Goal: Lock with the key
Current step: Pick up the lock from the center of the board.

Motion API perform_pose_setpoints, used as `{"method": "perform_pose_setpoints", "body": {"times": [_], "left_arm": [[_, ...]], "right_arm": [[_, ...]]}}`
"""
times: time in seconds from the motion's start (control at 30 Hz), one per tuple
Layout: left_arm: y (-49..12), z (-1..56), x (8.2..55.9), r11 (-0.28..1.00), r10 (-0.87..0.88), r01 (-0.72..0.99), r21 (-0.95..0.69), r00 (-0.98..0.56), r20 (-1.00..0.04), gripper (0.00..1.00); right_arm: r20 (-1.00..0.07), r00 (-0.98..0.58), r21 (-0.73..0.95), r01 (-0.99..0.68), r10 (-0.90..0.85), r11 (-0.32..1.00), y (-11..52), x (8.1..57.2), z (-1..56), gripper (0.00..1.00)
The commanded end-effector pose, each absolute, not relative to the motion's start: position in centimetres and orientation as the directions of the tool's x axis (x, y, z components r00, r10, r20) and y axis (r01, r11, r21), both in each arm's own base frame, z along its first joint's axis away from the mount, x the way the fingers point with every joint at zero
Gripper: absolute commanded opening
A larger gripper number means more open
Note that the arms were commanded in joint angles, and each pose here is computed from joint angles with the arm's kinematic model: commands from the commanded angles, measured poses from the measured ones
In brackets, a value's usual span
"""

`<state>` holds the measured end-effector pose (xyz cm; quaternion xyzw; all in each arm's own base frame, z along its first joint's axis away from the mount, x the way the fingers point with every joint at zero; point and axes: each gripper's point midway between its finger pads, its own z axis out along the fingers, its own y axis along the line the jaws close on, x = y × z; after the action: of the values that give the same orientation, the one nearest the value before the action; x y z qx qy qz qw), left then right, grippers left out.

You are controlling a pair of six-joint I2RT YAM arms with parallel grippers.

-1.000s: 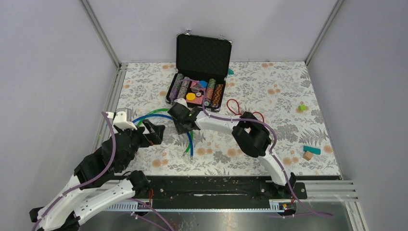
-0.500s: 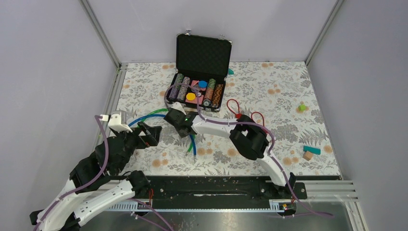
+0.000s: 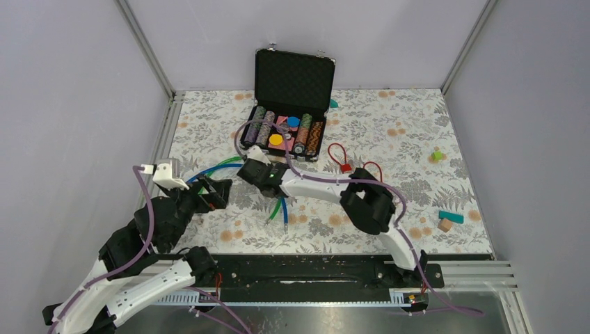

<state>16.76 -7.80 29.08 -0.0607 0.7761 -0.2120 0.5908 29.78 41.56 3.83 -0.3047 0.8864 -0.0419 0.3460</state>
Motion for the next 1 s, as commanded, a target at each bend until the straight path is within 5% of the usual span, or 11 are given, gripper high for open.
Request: {"method": "perform_pose_setpoints", "body": {"times": [0.0,0.4,0.97], "left_arm": [[-8.0,31.6,17.9,0.894,-0.388,0.142,-0.424,-0.226,-0.893,0.99],[-8.9,30.6,21.1,0.949,-0.302,0.035,-0.314,-0.191,-0.934,0.99],[-10.6,27.6,27.9,0.956,-0.263,0.049,-0.290,-0.304,-0.916,0.99]], "right_arm": [[-0.798,-0.432,-0.251,-0.396,-0.420,0.883,40.0,31.5,17.0,0.00],[-0.952,-0.250,-0.055,-0.429,-0.177,0.902,38.1,30.2,30.7,0.00],[-0.975,-0.218,0.106,-0.628,-0.044,0.771,36.0,24.7,35.9,0.00]]}}
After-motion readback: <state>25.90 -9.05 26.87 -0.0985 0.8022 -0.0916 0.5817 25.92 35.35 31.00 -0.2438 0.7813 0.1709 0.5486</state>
